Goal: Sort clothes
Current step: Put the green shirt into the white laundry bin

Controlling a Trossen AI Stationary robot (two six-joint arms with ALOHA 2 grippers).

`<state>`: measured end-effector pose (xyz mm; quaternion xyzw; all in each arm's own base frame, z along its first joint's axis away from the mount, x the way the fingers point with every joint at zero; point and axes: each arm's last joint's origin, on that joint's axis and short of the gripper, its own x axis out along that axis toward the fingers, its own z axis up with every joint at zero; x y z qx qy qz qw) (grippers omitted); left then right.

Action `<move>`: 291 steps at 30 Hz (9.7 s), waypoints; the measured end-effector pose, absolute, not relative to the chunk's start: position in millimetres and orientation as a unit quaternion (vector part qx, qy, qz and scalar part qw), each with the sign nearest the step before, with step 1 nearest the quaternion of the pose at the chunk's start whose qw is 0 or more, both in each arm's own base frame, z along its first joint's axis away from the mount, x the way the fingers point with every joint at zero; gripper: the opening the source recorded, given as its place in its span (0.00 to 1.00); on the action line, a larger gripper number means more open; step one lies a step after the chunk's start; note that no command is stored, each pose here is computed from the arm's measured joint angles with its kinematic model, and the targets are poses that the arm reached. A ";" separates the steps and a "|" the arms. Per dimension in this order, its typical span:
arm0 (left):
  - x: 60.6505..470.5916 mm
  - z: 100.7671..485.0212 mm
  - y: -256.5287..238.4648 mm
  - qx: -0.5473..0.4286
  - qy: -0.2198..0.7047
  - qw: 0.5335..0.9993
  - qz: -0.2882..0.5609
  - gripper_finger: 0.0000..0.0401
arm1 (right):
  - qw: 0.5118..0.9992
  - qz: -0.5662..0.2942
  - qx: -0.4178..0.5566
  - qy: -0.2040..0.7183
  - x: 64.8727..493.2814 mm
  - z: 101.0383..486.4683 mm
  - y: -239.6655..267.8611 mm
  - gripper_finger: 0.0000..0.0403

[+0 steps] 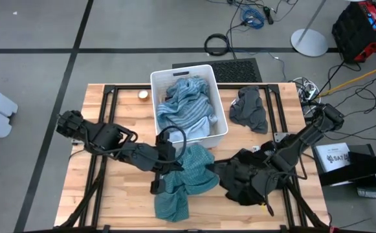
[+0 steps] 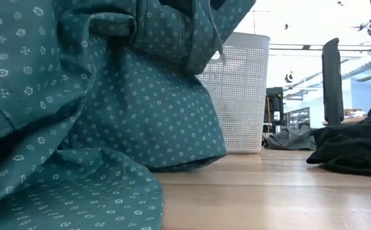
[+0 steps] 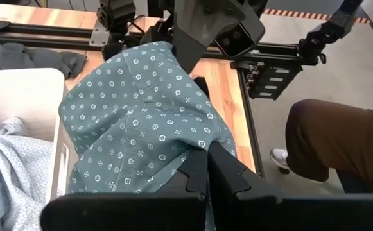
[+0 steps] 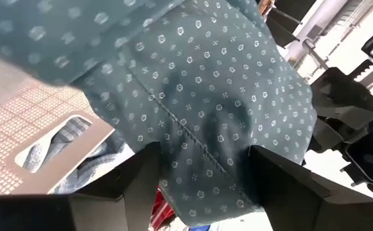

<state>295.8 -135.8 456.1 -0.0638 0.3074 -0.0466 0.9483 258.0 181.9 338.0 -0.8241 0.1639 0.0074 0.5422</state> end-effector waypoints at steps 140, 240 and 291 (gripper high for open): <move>186.1 602.7 -159.3 0.263 -0.190 0.915 0.239 0.00 | 0.799 -0.215 -0.428 -0.365 181.6 534.7 91.2 0.00; 324.8 231.1 -164.7 -0.067 0.581 0.809 0.064 0.40 | 0.922 -0.022 0.059 0.382 258.8 131.2 46.9 0.70; 236.3 381.7 -188.0 -0.033 0.286 0.953 0.091 0.41 | 0.942 0.064 0.149 0.294 298.4 261.5 112.2 0.02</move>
